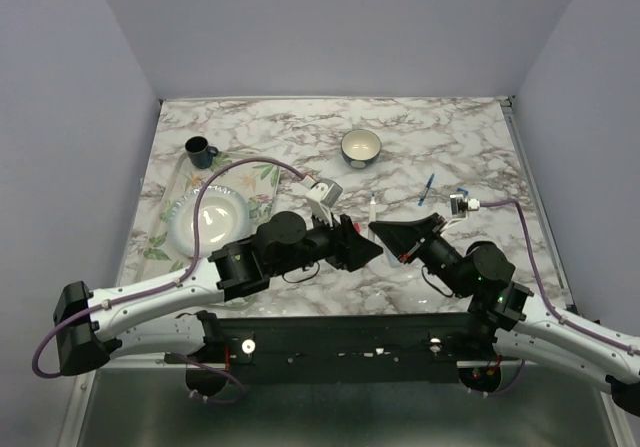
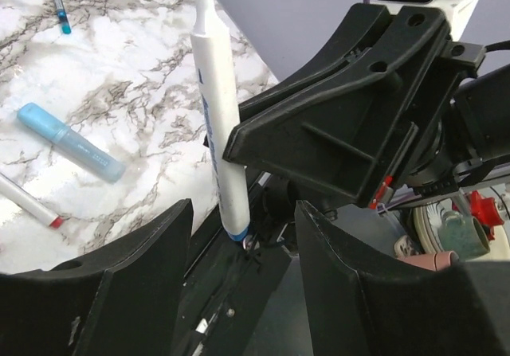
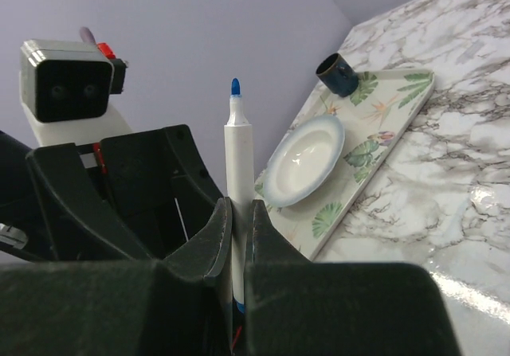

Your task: Insert the pens into the pen caps

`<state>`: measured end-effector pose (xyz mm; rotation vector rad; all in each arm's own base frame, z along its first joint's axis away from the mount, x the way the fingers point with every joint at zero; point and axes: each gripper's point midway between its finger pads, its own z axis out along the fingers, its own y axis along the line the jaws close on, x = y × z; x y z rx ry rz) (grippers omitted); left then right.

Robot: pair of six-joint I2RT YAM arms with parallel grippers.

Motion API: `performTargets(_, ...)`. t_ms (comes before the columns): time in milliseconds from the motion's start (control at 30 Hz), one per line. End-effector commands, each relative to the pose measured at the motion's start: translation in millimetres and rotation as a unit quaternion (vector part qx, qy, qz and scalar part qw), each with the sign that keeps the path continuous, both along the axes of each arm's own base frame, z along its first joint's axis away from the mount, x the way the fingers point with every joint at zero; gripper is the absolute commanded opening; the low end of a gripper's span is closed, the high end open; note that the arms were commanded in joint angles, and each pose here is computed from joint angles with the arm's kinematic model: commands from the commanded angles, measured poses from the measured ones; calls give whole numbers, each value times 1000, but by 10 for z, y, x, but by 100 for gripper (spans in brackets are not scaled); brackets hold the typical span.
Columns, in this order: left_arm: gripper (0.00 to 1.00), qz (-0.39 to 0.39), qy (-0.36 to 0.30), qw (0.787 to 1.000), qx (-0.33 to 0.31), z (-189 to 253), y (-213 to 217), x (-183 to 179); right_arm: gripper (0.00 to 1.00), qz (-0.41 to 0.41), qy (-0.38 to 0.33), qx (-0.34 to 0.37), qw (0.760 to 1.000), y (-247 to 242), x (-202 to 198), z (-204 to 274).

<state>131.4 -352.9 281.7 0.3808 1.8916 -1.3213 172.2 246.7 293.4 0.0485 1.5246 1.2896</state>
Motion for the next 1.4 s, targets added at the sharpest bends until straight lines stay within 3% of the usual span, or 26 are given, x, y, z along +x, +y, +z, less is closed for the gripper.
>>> performTargets(0, 62, -23, -15, 999, -21, 190, -102, -22, 1, 17, -9, 24, 1000, 0, -66, 83)
performTargets(200, 57, -16, -28, 999, -32, 284, -96, 39, 1, 26, -12, 35, 999, 10, -100, 112)
performTargets(300, 49, -18, -36, 998, -44, 366, -79, 51, 1, 29, -10, 35, 999, 24, -104, 85)
performTargets(533, 11, -54, -33, 997, -53, 365, -115, -24, 1, 39, -14, 38, 998, 65, -118, 123)
performTargets(567, 1, -61, -32, 996, -56, 372, -119, -35, 1, 40, -12, 36, 998, 78, -114, 121)
performTargets(733, 0, -65, -28, 996, -61, 381, -35, 5, 16, 38, -9, 40, 998, 89, -100, 226)
performTargets(833, 0, -58, -34, 996, -62, 423, 61, 80, 38, 3, 14, 44, 999, 2, 0, 292)
performTargets(867, 0, -56, -29, 997, -48, 370, 90, 102, 47, -17, 46, 26, 998, -43, 50, 146)
performTargets(1000, 0, -29, -47, 998, 28, 247, 268, 266, 68, -140, 94, 16, 986, -424, 306, 89)
performTargets(1167, 0, 39, -129, 981, 142, 123, 655, 519, 74, -247, 131, -106, 954, -730, 600, 159)
performTargets(1300, 0, 109, -180, 960, 184, 88, 1008, 682, 73, -254, 161, -200, 933, -758, 978, 63)
performTargets(1367, 0, 124, -196, 953, 196, -1, 1092, 723, 73, -294, 196, -241, 904, -965, 1231, -178)
